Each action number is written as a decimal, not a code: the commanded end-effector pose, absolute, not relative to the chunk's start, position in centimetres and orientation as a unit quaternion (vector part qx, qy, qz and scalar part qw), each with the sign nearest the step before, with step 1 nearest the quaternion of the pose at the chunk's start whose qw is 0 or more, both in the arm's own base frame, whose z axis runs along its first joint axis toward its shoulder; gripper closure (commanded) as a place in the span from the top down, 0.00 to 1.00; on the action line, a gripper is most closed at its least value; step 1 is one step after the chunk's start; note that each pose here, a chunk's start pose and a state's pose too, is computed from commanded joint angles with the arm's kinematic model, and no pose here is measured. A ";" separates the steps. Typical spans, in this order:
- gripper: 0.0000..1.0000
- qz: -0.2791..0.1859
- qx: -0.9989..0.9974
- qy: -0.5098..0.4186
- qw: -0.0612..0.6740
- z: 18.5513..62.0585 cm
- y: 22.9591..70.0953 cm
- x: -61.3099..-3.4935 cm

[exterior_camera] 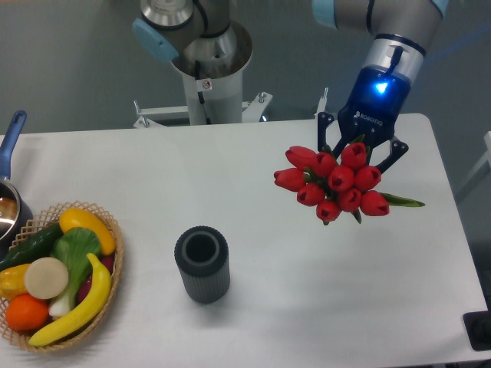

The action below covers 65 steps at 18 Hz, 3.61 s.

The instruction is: Insert the flowers into the vase

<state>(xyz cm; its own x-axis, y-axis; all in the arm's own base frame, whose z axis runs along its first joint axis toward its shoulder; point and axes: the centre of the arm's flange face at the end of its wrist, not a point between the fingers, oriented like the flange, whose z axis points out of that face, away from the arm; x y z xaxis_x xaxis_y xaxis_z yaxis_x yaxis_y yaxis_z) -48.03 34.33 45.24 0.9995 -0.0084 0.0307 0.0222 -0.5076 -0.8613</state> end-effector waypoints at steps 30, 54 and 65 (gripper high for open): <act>0.43 -0.071 -0.802 0.088 0.587 46.5 40.6 -42.9; 0.43 -0.197 -0.682 0.177 0.682 44.0 48.1 -35.7; 0.43 -0.219 -0.682 0.163 0.678 41.5 48.7 -35.7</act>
